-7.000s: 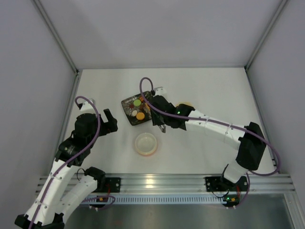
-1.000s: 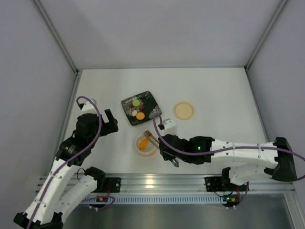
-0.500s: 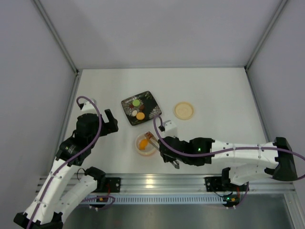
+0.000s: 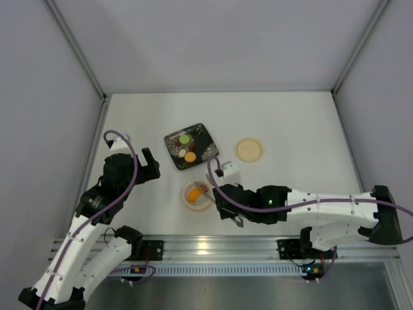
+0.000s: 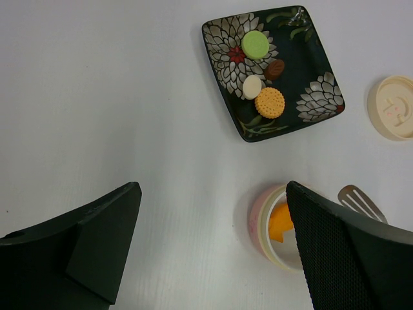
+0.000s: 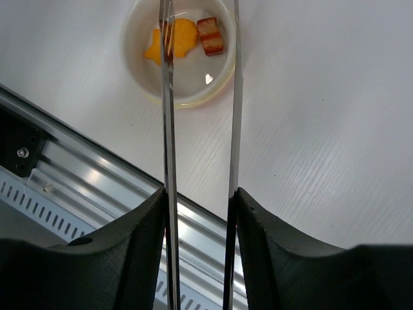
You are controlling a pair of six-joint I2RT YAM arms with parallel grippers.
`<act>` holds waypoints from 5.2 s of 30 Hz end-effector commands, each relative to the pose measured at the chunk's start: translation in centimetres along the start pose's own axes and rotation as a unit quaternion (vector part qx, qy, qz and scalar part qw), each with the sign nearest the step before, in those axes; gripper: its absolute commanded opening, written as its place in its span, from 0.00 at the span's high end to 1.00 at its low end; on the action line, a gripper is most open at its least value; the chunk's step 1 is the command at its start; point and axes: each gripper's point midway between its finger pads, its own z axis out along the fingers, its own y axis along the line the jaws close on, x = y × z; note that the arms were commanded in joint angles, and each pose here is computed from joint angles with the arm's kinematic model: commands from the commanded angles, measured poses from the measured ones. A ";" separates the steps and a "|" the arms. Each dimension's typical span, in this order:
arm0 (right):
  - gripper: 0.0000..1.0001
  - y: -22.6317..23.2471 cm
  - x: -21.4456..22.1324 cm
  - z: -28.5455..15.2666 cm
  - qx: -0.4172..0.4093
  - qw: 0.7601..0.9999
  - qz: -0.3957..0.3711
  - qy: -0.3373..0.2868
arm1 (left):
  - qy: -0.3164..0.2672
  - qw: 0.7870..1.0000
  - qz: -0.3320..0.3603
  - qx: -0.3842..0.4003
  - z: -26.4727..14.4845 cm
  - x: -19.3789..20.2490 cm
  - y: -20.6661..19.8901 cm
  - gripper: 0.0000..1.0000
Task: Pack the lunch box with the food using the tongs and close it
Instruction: Pick up the fake food from the plate, then place the fake food in the packing box, then pick up the fake food from the plate.
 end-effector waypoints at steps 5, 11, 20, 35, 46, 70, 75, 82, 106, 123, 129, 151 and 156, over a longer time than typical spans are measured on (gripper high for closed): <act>0.54 -0.1 -8.7 -1.4 0.009 0.997 -0.004 -0.081 | -0.006 1.000 -0.005 -0.001 0.1 -0.2 0.0 0.01; 0.56 -1.0 -15.7 1.7 0.013 0.995 0.004 -0.095 | -0.004 1.000 -0.004 -0.004 0.2 -0.1 0.0 0.01; 0.59 -0.5 -18.2 10.3 0.042 0.999 -0.006 -0.033 | -0.004 1.000 -0.004 -0.008 0.2 -0.1 0.2 0.01; 0.59 -3.2 -16.0 15.0 0.089 0.996 0.009 0.004 | -0.004 1.000 -0.003 -0.005 0.1 0.0 0.1 0.01; 0.58 -4.2 -15.0 16.8 0.096 0.995 0.017 0.023 | -0.003 1.000 -0.004 -0.007 0.2 0.0 0.1 0.01; 0.75 -5.4 -16.5 14.2 0.103 0.994 0.022 0.003 | -0.004 1.000 -0.004 -0.006 0.1 0.0 0.1 0.01; 0.75 -5.7 -17.7 12.0 0.102 0.994 0.026 -0.020 | -0.005 1.000 -0.004 -0.006 0.1 -0.1 0.1 0.01; 0.76 -5.7 -16.9 9.3 0.081 0.996 0.035 -0.029 | -0.006 1.000 -0.004 -0.003 0.0 -0.1 0.0 0.01; 0.75 1.9 -3.3 -1.5 -0.060 0.998 -0.006 -0.014 | -0.006 1.000 -0.004 0.002 0.0 -0.1 -0.2 0.01; 0.70 2.1 -0.3 -2.1 -0.048 0.999 -0.015 0.001 | -0.005 1.000 -0.004 0.002 0.0 -0.1 -0.2 0.01; 0.66 1.9 -0.2 -2.5 -0.048 0.999 -0.014 -0.002 | -0.005 1.000 -0.004 0.002 0.0 -0.1 -0.2 0.01; 0.56 1.9 -3.0 -3.4 -0.034 0.998 -0.034 -0.032 | -0.005 1.000 -0.004 0.000 0.1 -0.1 -0.1 0.01; 0.56 1.8 -7.8 -1.9 -0.035 0.998 -0.027 -0.050 | -0.005 1.000 -0.004 -0.001 0.1 -0.1 -0.1 0.01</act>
